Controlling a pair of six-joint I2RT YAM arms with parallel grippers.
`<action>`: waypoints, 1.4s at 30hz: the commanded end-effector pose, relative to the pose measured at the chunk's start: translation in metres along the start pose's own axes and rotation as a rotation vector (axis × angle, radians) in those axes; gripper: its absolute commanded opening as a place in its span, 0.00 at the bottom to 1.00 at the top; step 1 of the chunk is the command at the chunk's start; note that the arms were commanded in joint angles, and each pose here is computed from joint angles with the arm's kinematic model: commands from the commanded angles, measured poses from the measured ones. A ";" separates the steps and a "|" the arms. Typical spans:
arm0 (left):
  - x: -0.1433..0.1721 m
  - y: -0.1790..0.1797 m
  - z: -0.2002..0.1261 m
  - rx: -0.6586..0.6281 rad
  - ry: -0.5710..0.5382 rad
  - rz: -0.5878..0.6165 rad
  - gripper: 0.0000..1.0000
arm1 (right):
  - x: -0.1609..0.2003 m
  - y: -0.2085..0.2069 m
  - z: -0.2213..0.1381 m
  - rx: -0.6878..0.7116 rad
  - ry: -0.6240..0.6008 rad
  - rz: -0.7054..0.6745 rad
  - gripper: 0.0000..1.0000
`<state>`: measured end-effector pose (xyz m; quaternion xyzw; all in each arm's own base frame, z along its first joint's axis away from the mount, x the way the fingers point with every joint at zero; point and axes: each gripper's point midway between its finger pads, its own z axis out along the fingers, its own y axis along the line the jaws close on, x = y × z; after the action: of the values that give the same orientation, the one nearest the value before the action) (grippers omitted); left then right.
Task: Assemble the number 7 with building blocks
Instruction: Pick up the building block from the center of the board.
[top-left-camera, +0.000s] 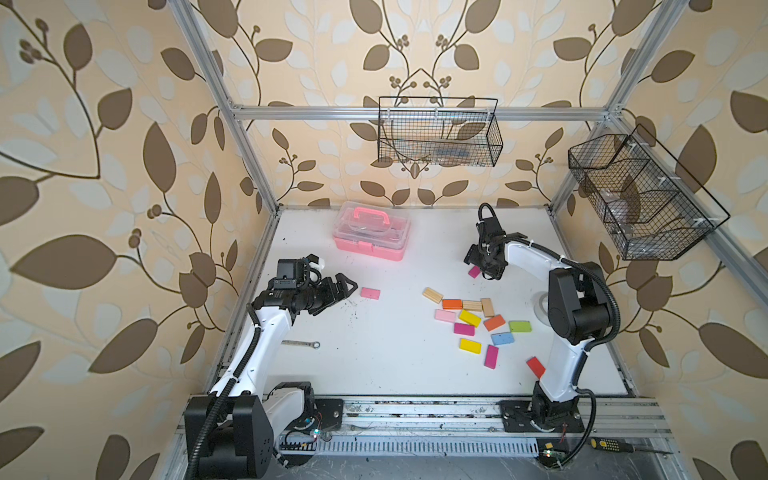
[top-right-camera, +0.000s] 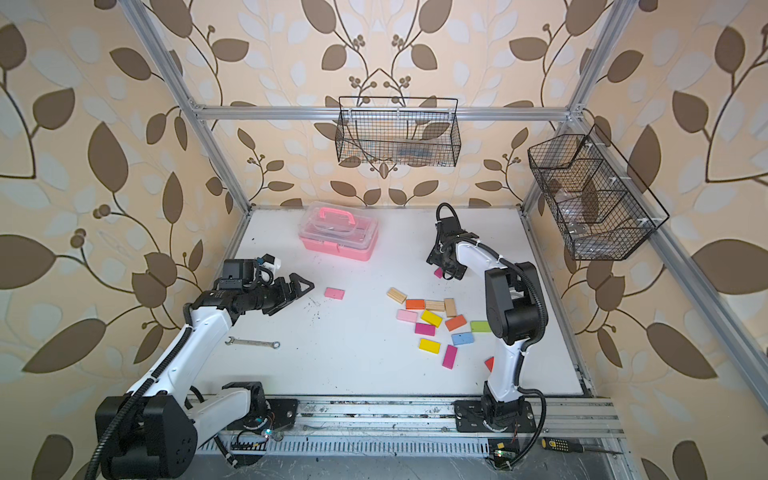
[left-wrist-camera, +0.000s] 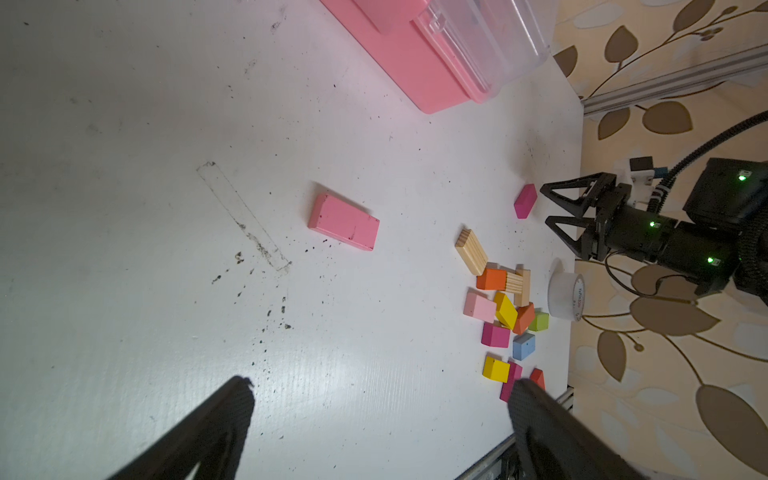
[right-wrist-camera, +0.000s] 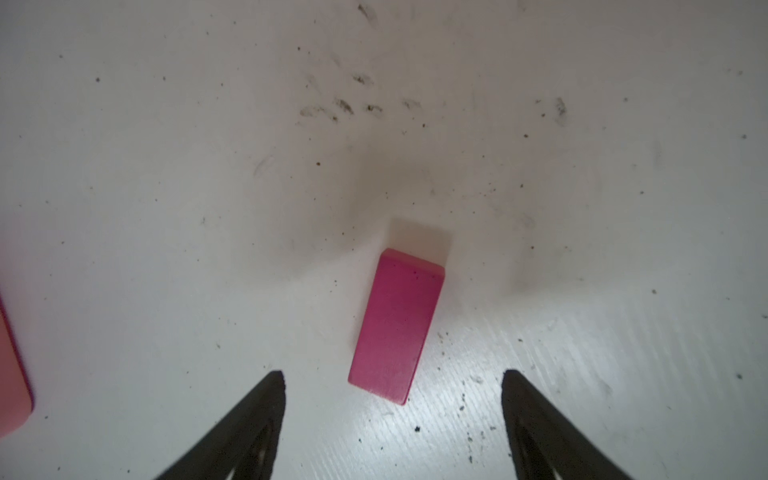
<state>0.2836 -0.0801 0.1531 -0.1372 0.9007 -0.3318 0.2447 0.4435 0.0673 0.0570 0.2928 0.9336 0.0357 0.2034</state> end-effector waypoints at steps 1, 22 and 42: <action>-0.004 -0.011 -0.007 0.021 -0.020 0.049 0.99 | -0.007 0.004 0.011 0.018 -0.025 0.078 0.81; -0.006 -0.005 -0.010 -0.026 -0.041 0.051 0.99 | 0.017 -0.002 0.037 0.044 0.061 0.068 0.63; -0.007 -0.004 -0.012 -0.039 -0.049 0.053 0.99 | 0.019 -0.004 0.045 0.043 0.082 0.043 0.36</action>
<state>0.2827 -0.0723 0.1514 -0.1461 0.9055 -0.3081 0.2524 0.4496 0.0706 0.0243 0.3164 0.9303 0.0351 0.1820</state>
